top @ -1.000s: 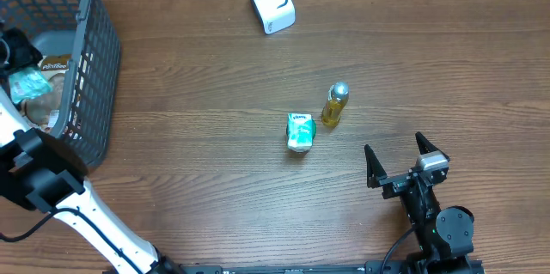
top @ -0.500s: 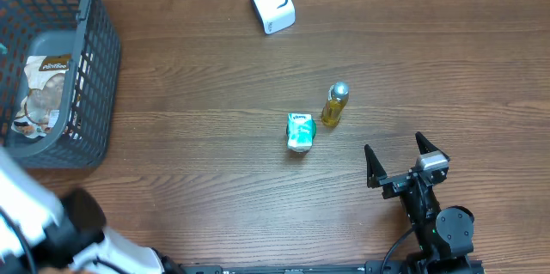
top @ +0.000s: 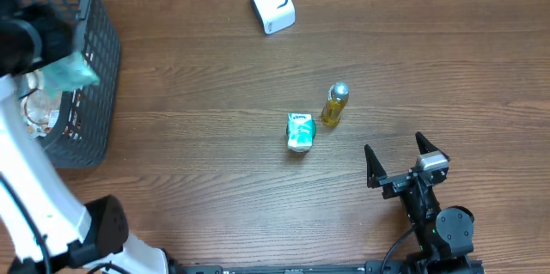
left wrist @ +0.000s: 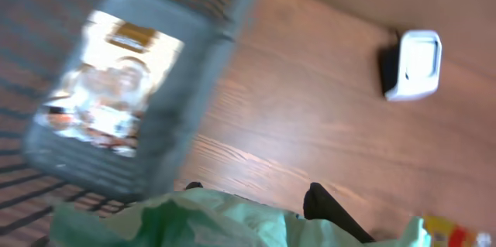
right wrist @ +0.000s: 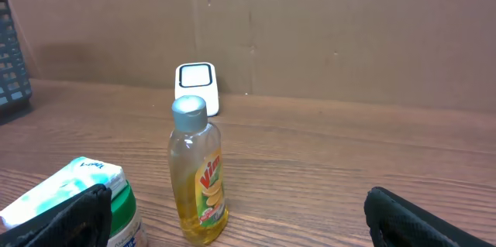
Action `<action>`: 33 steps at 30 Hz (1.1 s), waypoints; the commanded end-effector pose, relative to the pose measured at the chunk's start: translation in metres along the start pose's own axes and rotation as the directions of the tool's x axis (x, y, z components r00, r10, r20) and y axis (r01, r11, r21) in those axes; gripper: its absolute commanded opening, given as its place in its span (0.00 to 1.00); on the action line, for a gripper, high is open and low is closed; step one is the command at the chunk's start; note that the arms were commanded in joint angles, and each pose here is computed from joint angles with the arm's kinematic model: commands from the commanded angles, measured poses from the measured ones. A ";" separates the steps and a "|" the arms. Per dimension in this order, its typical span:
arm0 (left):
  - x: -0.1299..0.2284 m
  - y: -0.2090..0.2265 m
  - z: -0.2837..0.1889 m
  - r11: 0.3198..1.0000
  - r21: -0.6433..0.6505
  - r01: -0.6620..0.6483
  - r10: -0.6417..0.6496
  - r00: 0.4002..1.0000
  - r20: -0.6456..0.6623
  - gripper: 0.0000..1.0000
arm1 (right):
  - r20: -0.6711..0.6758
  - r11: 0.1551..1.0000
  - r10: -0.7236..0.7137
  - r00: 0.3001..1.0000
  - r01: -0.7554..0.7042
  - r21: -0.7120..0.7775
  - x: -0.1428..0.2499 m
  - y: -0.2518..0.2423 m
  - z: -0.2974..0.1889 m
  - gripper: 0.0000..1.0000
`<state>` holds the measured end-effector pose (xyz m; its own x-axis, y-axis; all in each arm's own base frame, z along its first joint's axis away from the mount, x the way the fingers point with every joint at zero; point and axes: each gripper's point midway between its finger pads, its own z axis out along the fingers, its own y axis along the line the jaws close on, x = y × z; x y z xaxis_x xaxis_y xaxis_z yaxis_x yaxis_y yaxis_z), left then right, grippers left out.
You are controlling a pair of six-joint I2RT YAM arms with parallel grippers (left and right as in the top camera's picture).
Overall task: Scan the item barcode
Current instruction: 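Lift the teal wipes pack out and carry it beside the Kleenex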
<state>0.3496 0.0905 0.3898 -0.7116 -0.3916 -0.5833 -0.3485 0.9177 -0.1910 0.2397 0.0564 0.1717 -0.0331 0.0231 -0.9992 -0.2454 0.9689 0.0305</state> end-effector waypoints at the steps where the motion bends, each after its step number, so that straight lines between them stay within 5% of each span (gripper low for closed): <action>1: 0.017 -0.036 0.019 0.997 0.064 -0.047 0.052 0.995 -0.084 0.04 | 0.005 1.000 -0.006 1.000 0.006 0.002 0.001 -0.001 0.000 1.00; 18: 0.159 -0.139 0.128 0.967 0.137 -0.213 0.253 0.844 -0.473 0.05 | 0.005 1.000 -0.006 1.000 0.006 0.002 0.001 -0.001 0.000 1.00; 33: 0.275 -0.176 0.243 0.936 0.048 -0.349 0.343 0.873 -0.347 0.14 | 0.005 1.000 -0.006 1.000 0.006 0.002 0.001 -0.001 0.000 1.00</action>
<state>0.3681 -0.1617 0.0928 -0.9631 -0.0330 -0.2670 -0.0195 0.9984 -0.0528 0.2397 0.0564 0.1718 -0.0326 0.0228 -0.9992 -0.2451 0.9690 0.0301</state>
